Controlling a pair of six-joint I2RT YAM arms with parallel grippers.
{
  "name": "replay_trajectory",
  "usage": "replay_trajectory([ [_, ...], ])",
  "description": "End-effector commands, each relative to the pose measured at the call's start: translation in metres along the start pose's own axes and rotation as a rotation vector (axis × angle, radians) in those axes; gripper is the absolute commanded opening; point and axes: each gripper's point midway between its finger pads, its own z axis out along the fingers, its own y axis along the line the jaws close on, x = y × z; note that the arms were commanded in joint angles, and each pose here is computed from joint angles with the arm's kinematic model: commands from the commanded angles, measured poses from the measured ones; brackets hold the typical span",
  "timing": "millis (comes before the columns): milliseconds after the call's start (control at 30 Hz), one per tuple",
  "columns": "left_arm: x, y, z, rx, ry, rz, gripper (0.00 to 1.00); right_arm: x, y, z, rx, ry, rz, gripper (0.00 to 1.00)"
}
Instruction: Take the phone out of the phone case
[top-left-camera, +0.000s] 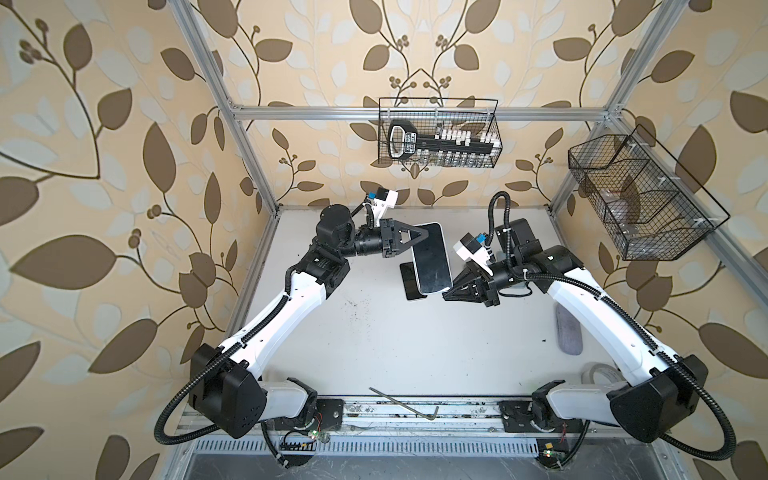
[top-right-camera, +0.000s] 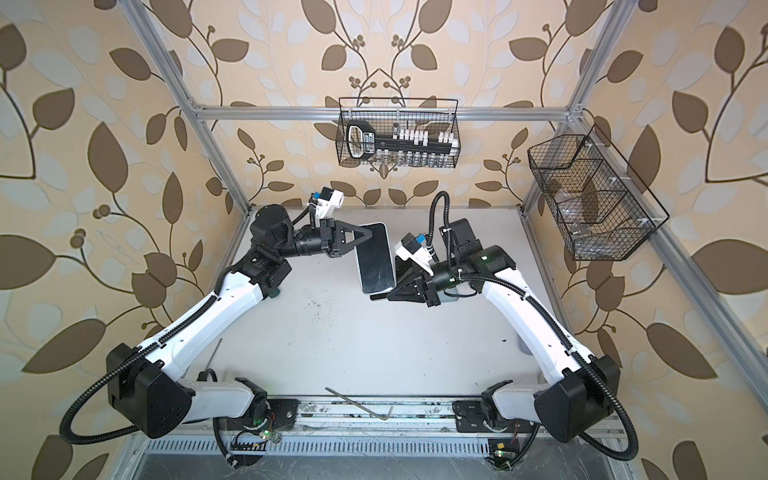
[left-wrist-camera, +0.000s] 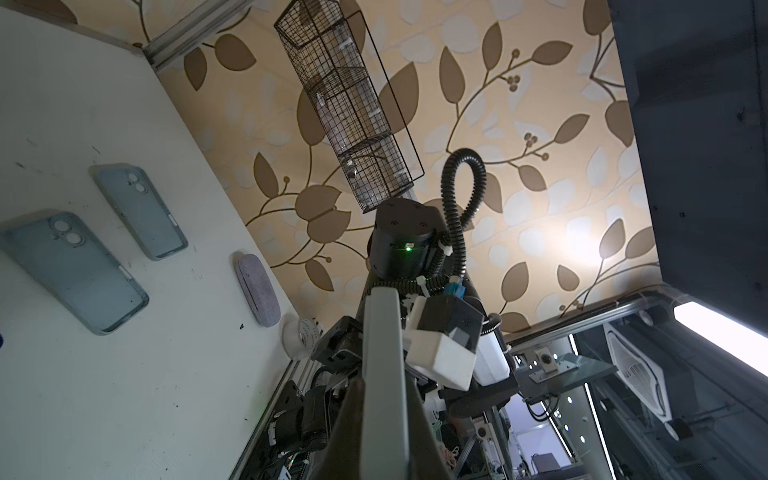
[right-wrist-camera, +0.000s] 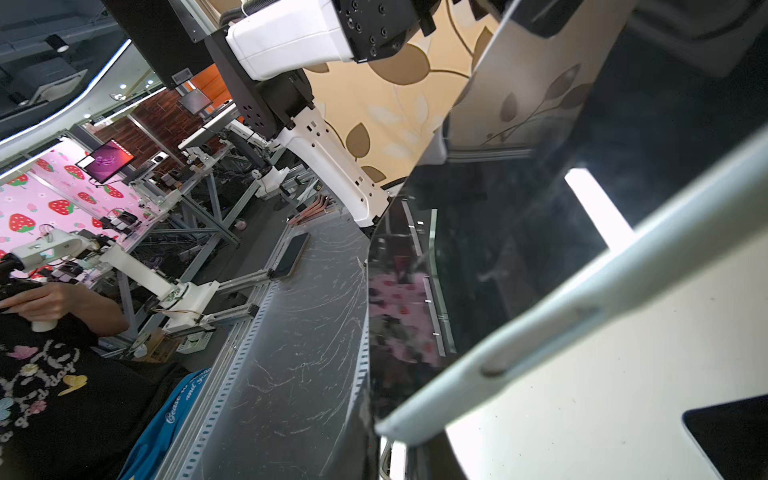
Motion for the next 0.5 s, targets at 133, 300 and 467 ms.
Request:
replay_trajectory([
  [133, -0.014, -0.053, -0.012, 0.107, -0.102, -0.032, 0.0, 0.004, -0.018, -0.004, 0.105, 0.012, -0.077, 0.09],
  [300, -0.013, -0.049, -0.012, 0.09, -0.099, -0.02, 0.0, 0.002, -0.016, -0.007, 0.119, 0.006, -0.076, 0.15],
  [467, -0.008, -0.04, -0.011, 0.028, -0.069, 0.052, 0.0, 0.005, -0.009, -0.009, 0.114, 0.004, -0.055, 0.38],
])
